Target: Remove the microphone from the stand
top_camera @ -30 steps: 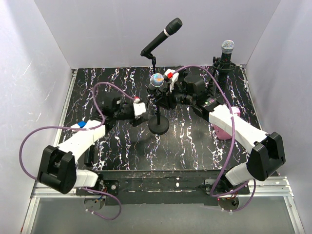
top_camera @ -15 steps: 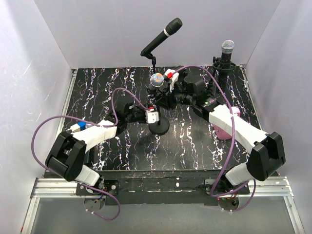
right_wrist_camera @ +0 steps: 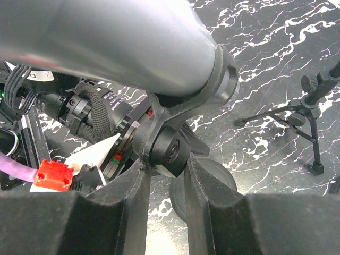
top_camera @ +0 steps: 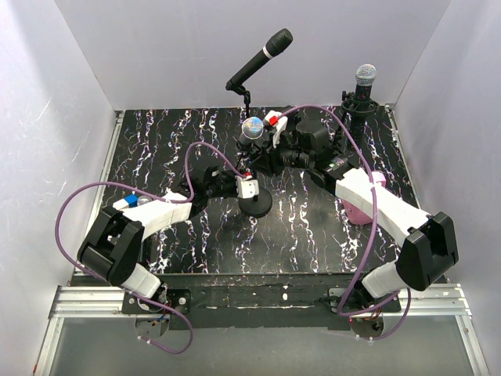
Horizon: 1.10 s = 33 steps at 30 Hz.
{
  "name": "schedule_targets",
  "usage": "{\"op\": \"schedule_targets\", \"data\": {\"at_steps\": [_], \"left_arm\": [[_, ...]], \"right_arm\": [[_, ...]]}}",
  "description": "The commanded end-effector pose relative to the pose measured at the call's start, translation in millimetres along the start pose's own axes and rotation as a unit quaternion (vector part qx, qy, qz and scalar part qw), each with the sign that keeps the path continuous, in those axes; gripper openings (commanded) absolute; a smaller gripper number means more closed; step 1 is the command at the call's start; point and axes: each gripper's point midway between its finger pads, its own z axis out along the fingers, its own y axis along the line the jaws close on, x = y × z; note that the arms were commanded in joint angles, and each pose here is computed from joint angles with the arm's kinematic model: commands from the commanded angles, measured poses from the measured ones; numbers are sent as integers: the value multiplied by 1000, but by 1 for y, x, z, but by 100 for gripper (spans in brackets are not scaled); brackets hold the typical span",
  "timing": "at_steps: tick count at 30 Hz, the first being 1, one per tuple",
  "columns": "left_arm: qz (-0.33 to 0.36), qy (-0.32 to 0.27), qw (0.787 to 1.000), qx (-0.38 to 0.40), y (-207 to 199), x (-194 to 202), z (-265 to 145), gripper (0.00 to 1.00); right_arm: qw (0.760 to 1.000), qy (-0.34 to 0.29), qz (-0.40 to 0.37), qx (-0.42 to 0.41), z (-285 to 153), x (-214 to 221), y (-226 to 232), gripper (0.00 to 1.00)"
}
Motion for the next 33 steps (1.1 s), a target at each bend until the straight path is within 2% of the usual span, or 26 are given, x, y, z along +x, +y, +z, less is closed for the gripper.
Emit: {"op": "schedule_targets", "data": {"at_steps": [1, 6, 9, 12, 15, 19, 22, 23, 29, 33], "left_arm": [[-2, -2, 1000, -17, 16, -11, -3, 29], [-37, 11, 999, -13, 17, -10, -4, 10], [-94, 22, 995, -26, 25, -13, -7, 1], [-153, 24, 987, -37, 30, -19, -11, 0], [-248, 11, 968, -41, 35, -28, -15, 0], [-388, -24, 921, -29, 39, -43, -22, 0], [-455, -41, 889, -19, 40, -49, -24, 0], [-488, -46, 872, -10, 38, -52, -24, 0], [-592, -56, 804, 18, 34, -42, -30, 0], [-648, -66, 756, 68, 29, -35, -32, 0]], "right_arm": [[998, 39, 32, -27, -2, 23, 16, 1], [998, 40, 33, -29, -1, 23, 17, 1], [998, 39, 30, -28, -2, 22, 17, 1], [998, 39, 29, -28, -4, 21, 17, 1], [998, 40, 27, -30, -4, 20, 18, 1], [998, 41, 27, -30, -5, 18, 18, 1], [998, 45, 29, -29, -5, 19, 18, 1], [998, 45, 30, -27, -5, 18, 18, 1], [997, 55, 46, -14, -3, 25, 13, 1], [997, 58, 49, -13, -2, 26, 13, 1]]}}
